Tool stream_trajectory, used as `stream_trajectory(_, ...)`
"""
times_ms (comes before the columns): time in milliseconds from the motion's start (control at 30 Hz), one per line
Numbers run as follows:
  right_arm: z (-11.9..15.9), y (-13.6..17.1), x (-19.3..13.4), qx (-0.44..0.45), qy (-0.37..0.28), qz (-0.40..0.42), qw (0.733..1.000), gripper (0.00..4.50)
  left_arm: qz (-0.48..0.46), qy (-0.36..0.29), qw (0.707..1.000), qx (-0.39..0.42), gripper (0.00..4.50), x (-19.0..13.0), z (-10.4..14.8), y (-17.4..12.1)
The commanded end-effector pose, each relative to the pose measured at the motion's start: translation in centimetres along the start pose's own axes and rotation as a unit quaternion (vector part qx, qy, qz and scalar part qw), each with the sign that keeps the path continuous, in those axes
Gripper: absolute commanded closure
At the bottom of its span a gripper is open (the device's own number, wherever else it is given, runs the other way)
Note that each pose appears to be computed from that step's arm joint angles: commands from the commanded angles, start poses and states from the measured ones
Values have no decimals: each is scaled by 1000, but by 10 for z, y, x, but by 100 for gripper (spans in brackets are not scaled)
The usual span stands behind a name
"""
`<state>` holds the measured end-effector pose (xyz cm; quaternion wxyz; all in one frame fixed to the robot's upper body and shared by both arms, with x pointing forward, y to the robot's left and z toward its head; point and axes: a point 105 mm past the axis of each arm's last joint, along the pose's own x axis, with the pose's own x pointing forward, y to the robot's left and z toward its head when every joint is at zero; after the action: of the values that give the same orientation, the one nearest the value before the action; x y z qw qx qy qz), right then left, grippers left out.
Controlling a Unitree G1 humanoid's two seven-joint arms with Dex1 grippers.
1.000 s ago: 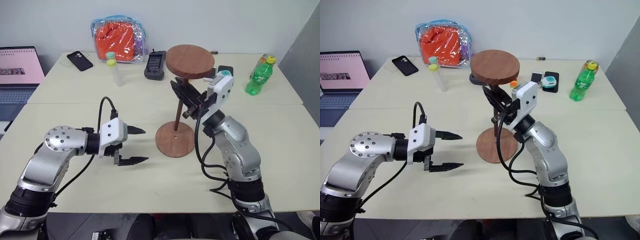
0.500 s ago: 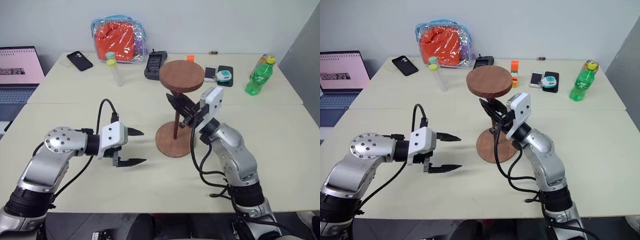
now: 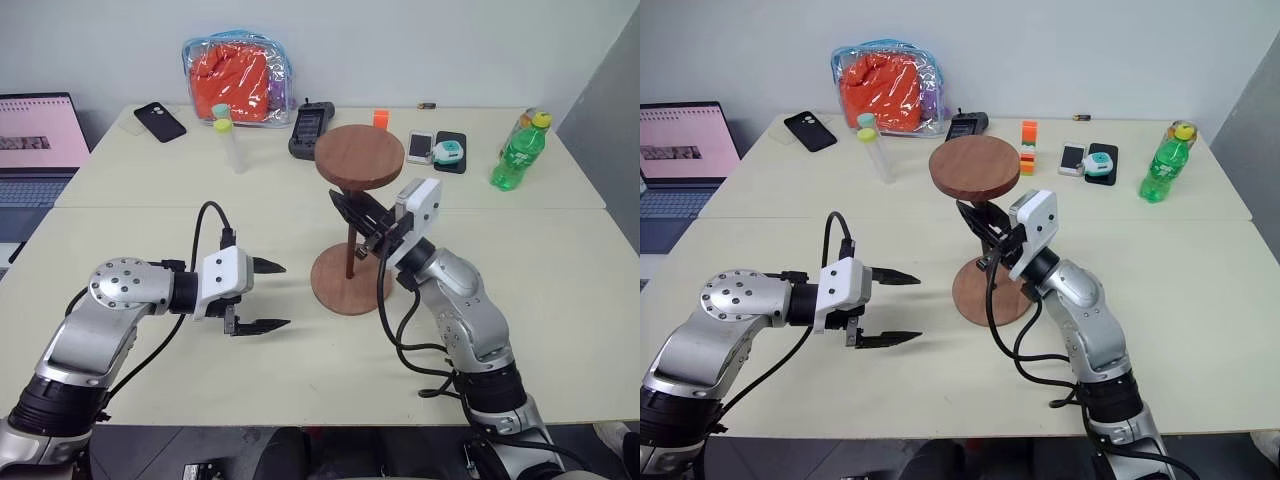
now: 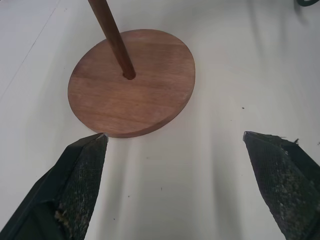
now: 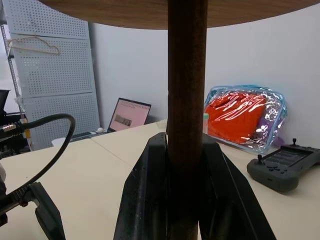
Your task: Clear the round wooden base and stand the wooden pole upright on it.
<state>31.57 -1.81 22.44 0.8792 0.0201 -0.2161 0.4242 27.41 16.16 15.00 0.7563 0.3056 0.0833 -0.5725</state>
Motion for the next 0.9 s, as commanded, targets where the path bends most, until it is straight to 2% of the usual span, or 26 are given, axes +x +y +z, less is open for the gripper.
stream_trajectory(33, 3, 1, 1, -19, -5, 10, 1000, 423, 8, -2, 1000, 16, 0, -3, 5, 2)
stream_trajectory(900, -9, 1, -8, -25, 29, 27, 999, 423, 12, -4, 1000, 24, 0, -1, 12, 6)
